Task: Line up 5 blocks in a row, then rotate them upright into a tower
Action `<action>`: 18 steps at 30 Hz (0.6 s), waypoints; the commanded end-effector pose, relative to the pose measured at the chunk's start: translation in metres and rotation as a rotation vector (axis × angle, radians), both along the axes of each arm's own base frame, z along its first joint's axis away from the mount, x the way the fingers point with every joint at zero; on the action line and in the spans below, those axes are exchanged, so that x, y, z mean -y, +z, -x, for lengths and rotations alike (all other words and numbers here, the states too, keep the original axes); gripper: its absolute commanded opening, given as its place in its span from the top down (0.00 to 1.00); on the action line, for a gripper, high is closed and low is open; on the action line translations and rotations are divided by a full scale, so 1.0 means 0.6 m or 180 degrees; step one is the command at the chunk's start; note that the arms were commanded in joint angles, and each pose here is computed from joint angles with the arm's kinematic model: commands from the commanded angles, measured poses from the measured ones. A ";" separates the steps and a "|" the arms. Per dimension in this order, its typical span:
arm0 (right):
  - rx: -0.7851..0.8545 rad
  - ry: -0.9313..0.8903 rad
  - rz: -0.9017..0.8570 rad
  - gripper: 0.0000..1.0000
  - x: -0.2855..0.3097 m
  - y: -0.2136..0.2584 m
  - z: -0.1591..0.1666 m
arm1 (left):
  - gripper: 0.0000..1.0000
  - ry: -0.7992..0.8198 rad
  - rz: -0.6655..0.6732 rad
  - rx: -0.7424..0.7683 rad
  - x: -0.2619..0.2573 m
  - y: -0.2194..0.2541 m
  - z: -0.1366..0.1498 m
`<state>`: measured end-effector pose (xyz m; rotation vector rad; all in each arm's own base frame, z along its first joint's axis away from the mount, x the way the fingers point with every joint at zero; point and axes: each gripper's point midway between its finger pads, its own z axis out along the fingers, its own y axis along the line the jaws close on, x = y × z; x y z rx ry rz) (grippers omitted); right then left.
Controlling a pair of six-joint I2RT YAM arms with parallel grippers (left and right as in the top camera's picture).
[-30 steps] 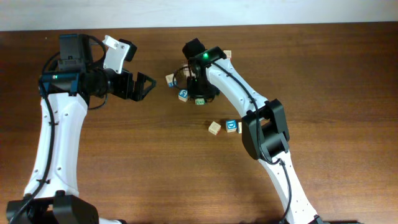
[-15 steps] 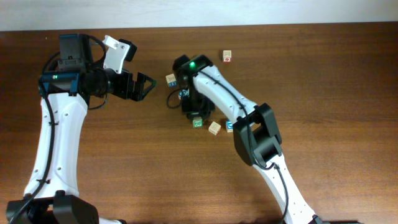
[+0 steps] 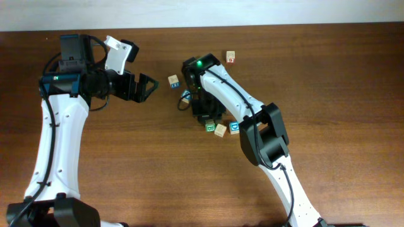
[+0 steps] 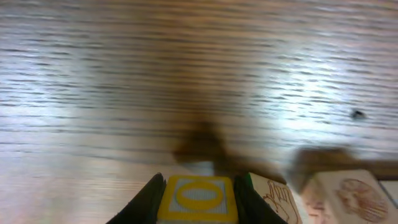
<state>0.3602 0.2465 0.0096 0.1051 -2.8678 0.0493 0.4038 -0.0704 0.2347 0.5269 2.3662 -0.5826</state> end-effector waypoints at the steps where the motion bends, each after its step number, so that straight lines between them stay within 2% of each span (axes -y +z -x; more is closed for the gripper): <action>1: 0.0005 0.0009 0.0145 0.69 0.015 0.001 0.002 | 0.01 -0.0030 0.0032 0.0069 0.000 0.011 -0.006; 5: -0.0004 0.0006 0.0149 0.69 0.016 0.002 0.003 | 0.01 -0.0029 0.0031 0.0069 0.000 0.011 -0.006; 6: -0.0011 0.0007 0.0153 0.55 0.017 0.002 0.004 | 0.01 -0.0030 0.0030 0.0069 0.000 0.011 -0.006; 8: -0.0026 0.0042 0.0151 0.44 0.018 0.002 0.006 | 0.01 -0.0029 0.0031 0.0068 0.000 0.011 -0.006; 14: -0.0025 0.0062 0.0142 0.44 0.017 0.003 0.005 | 0.01 -0.0029 0.0031 0.0069 0.000 0.011 -0.006; 18: 0.0174 0.0027 0.0013 0.44 0.015 0.017 -0.028 | 0.01 -0.0029 0.0031 0.0069 0.000 0.011 -0.006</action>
